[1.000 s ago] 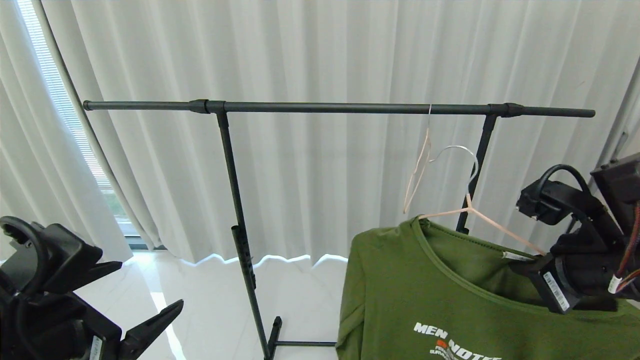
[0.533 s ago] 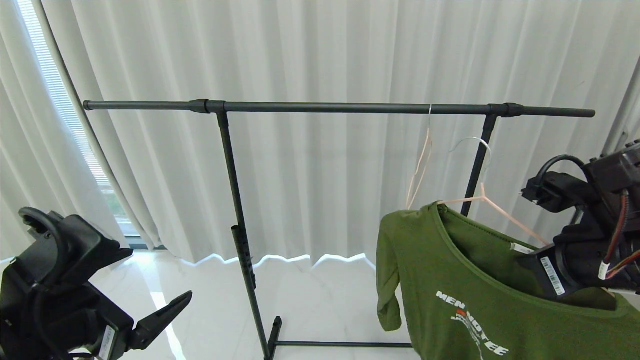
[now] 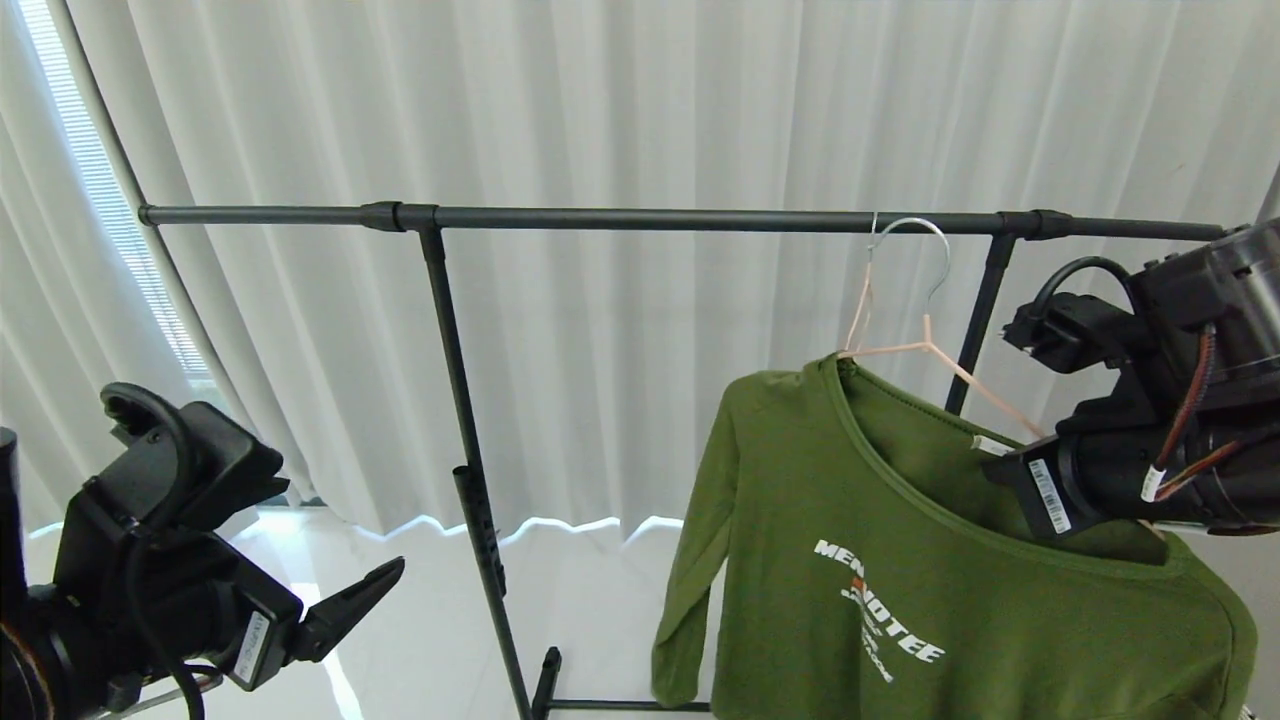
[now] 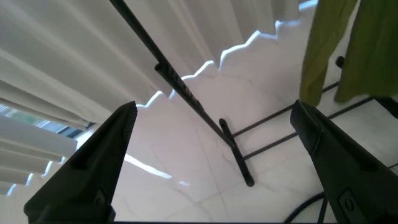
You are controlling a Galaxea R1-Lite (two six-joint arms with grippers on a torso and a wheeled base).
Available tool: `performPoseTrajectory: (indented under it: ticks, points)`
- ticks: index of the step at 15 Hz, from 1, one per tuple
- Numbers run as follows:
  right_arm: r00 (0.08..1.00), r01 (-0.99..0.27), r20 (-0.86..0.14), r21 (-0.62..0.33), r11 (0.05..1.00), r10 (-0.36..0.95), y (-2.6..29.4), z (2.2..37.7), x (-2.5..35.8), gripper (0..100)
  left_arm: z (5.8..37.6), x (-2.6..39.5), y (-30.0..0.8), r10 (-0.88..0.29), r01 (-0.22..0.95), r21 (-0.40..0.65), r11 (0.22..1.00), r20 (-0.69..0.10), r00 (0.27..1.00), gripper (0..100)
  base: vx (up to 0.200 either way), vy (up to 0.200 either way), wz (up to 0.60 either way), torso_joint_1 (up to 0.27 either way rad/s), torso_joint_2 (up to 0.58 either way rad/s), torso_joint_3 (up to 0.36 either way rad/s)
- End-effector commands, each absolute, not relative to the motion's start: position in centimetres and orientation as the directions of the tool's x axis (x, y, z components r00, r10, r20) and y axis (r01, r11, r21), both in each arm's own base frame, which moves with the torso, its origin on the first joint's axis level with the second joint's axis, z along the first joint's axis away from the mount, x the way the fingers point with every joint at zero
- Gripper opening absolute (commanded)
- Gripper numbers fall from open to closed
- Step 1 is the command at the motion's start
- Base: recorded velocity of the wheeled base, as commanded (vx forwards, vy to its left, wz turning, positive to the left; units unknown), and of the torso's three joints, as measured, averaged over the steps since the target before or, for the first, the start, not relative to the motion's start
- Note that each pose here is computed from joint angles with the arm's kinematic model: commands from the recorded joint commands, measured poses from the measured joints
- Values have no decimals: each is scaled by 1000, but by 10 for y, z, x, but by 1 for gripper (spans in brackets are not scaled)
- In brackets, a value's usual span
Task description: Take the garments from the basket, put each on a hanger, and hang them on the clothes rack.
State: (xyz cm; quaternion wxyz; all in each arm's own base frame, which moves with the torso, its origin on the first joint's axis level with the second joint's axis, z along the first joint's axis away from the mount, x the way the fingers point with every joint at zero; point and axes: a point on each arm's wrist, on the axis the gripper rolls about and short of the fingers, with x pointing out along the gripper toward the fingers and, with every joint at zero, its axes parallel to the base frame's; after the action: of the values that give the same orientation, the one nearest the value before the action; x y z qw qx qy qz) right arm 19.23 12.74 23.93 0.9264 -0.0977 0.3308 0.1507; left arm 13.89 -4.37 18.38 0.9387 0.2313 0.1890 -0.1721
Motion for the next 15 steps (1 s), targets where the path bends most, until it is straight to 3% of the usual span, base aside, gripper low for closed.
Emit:
performPoseTrajectory:
  ticks: [1, 7, 11, 15]
  points:
    - [731, -351, -647, -81, 933, 218, 134, 239, 199, 0, 183, 140, -44, -236, 412, 368, 833, -438, 867, 100, 200, 0, 0, 12, 2, -2]
    - [716, -377, -631, 12, 926, 300, 177, 247, 210, 0, 183, 140, -44, -236, 412, 368, 833, -437, 868, 100, 200, 0, 0, 3, 2, 2]
    - [717, -380, -627, 17, 925, 306, 195, 255, 227, 0, 183, 139, -44, -236, 411, 367, 834, -435, 869, 100, 200, 0, 0, 4, 5, 6]
    - [709, -372, -644, 6, 928, 288, 204, 257, 238, 0, 184, 139, -45, -242, 416, 369, 831, -434, 868, 100, 0, 0, 0, 0, 0, 0]
